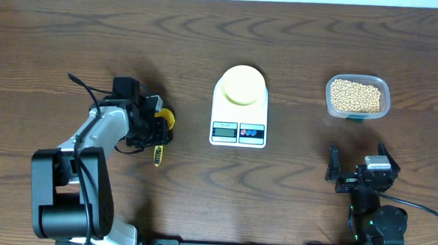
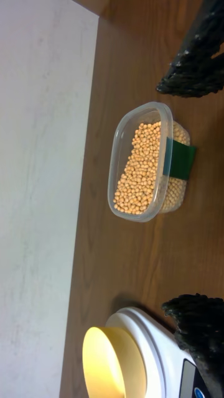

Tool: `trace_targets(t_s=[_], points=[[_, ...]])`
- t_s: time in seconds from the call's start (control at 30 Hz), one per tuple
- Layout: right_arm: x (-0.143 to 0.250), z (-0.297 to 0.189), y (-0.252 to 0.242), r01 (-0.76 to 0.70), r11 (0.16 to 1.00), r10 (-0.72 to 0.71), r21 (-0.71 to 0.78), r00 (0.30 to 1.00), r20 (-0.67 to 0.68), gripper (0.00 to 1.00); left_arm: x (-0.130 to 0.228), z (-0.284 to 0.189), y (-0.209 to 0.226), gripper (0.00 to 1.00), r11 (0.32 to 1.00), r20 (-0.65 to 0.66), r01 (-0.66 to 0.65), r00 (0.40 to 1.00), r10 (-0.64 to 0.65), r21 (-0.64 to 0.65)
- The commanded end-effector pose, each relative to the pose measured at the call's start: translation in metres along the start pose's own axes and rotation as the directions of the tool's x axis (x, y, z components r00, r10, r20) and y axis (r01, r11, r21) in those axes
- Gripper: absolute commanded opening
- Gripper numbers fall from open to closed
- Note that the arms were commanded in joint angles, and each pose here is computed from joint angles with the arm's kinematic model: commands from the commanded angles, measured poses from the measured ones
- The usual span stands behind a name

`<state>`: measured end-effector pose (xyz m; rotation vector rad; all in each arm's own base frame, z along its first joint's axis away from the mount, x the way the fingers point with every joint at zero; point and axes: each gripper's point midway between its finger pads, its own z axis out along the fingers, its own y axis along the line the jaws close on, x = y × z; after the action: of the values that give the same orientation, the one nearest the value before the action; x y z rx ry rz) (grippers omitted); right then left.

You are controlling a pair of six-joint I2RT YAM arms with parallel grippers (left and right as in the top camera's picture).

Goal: Scoop item into bowl and weigh 50g on scale
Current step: 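Lower the left gripper and close it on the yellow scoop handle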

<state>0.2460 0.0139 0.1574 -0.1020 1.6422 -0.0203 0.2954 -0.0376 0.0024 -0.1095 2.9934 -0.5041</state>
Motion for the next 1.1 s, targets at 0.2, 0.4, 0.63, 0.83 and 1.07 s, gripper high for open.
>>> trace_targets(t_s=[0.2,0.4,0.63,0.83,1.07], points=[[0.001,0.000,0.002,0.011,1.000,-0.011,-0.008,1.000,0.000,0.99,0.015,0.013,0.002,0.35,1.000,-0.062,0.017,0.998,-0.016,0.016],[0.001,0.000,0.002,0.011,1.000,-0.011,-0.008,1.000,0.000,0.99,0.015,0.013,0.002,0.25,1.000,-0.061,0.017,0.998,-0.016,0.016],[0.001,0.000,0.002,0.011,1.000,-0.011,-0.008,1.000,0.000,0.99,0.015,0.013,0.001,0.21,1.000,-0.061,0.024,0.998,-0.023,0.019],[0.001,0.000,0.002,0.011,1.000,-0.011,-0.008,1.000,0.000,0.99,0.015,0.012,-0.009,0.21,0.996,-0.063,0.028,0.998,-0.023,0.079],[0.001,0.000,0.002,0.011,1.000,-0.011,-0.008,1.000,0.000,0.99,0.015,0.012,-0.009,0.19,0.996,-0.062,0.027,0.998,-0.022,0.079]])
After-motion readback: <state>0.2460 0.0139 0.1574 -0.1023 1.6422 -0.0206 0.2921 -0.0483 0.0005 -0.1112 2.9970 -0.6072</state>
